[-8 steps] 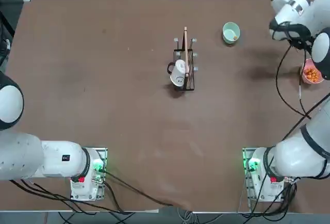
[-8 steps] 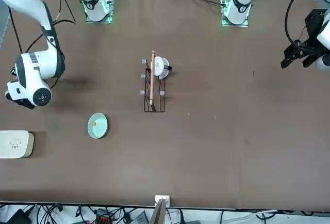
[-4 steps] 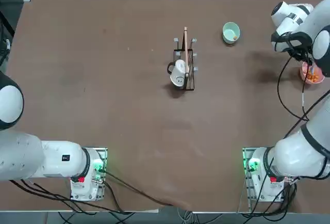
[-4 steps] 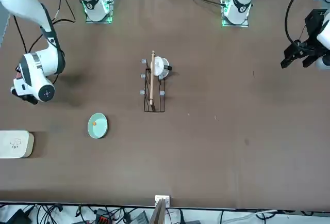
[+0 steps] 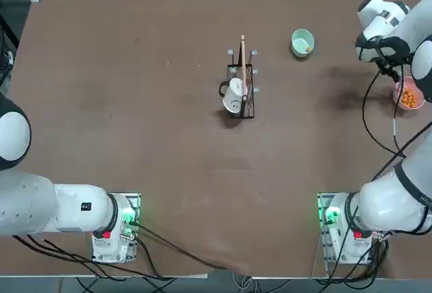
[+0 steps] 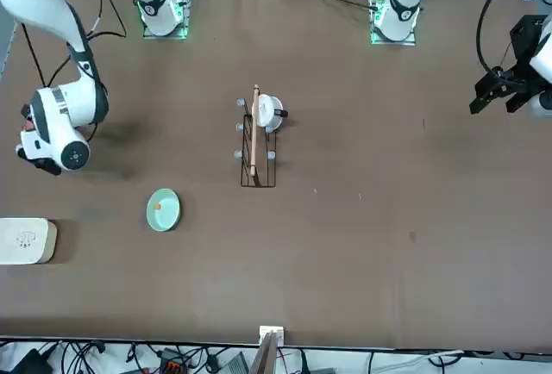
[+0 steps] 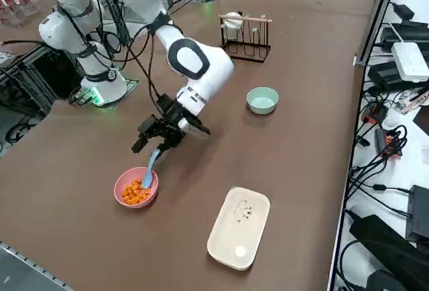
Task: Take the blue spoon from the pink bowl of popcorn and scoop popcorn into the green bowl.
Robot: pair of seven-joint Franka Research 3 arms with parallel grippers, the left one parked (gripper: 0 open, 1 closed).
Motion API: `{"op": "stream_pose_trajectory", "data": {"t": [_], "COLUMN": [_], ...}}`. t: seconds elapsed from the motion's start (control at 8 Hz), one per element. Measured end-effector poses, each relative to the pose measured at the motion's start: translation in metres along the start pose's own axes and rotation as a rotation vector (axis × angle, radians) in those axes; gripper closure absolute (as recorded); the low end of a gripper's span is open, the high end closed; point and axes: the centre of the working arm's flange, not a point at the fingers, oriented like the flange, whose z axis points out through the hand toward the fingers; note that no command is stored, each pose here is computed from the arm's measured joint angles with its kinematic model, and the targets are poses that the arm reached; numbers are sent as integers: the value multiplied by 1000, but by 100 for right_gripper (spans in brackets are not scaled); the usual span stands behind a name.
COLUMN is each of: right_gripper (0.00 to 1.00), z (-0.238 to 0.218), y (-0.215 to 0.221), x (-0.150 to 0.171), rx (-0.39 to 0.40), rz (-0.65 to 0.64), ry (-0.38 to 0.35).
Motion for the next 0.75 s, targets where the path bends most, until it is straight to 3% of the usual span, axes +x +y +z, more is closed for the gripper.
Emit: {"op": "stream_pose_trajectory", "data": {"t": [0.5,0.75], "right_gripper": [0,0], "z": [-65,-109], "y": [32,50], "x": [-1,-1], "rx": [253,442], "rz": [104,76], "ry": [-79,-119]}}
